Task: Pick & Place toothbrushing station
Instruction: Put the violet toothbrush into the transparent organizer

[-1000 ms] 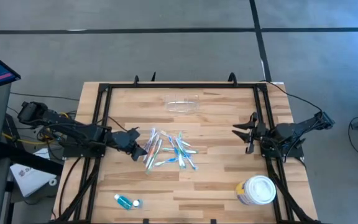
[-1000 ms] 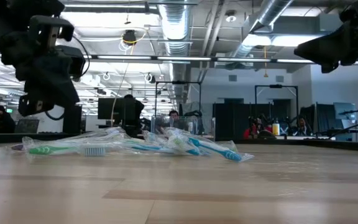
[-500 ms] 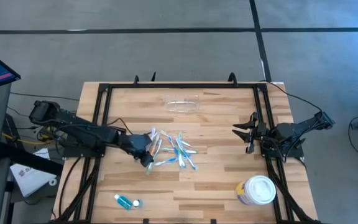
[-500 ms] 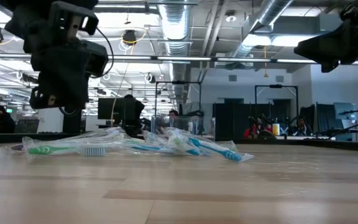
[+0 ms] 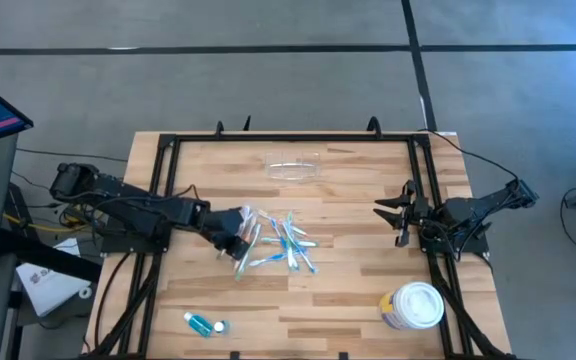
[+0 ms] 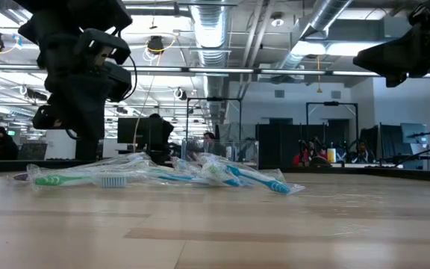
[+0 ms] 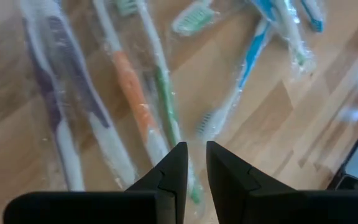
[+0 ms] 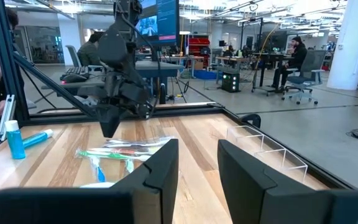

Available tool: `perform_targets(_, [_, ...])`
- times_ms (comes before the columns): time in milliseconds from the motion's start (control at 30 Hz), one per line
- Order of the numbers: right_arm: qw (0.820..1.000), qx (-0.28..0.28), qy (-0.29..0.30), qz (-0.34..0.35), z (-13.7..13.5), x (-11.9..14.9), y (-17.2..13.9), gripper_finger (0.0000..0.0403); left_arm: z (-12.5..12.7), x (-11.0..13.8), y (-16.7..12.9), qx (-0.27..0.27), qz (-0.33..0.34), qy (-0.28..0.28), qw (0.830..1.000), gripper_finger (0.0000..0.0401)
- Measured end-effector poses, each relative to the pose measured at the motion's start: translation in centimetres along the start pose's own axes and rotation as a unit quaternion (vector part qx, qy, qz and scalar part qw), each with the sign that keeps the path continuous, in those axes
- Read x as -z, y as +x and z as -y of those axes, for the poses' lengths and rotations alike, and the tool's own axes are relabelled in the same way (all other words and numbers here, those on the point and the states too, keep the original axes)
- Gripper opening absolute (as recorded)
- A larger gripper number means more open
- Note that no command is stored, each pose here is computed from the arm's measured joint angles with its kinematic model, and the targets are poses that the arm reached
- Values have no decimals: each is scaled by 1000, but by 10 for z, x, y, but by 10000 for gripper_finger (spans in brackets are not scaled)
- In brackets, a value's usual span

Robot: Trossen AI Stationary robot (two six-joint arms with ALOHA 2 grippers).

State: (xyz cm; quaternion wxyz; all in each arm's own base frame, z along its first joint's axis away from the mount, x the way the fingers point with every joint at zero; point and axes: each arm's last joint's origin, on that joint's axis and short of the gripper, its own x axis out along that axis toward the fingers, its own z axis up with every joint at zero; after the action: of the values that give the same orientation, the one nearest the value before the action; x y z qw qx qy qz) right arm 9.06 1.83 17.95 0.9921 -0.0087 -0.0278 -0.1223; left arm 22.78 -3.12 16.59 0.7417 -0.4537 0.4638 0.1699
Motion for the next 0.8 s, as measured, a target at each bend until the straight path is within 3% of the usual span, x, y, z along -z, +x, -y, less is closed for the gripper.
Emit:
perform_targets(233, [1000, 0, 0, 0, 0, 0, 0, 103, -7, 0, -1, -27, -10, -11, 1000, 56])
perform_targets(600, [1000, 0, 0, 0, 0, 0, 0, 103, -7, -1, -1, -36, 6, -13, 999, 109])
perform_targets(800, [1000, 0, 9, 0, 0, 0, 0, 103, -10, 0, 4, -57, 3, -12, 998, 116])
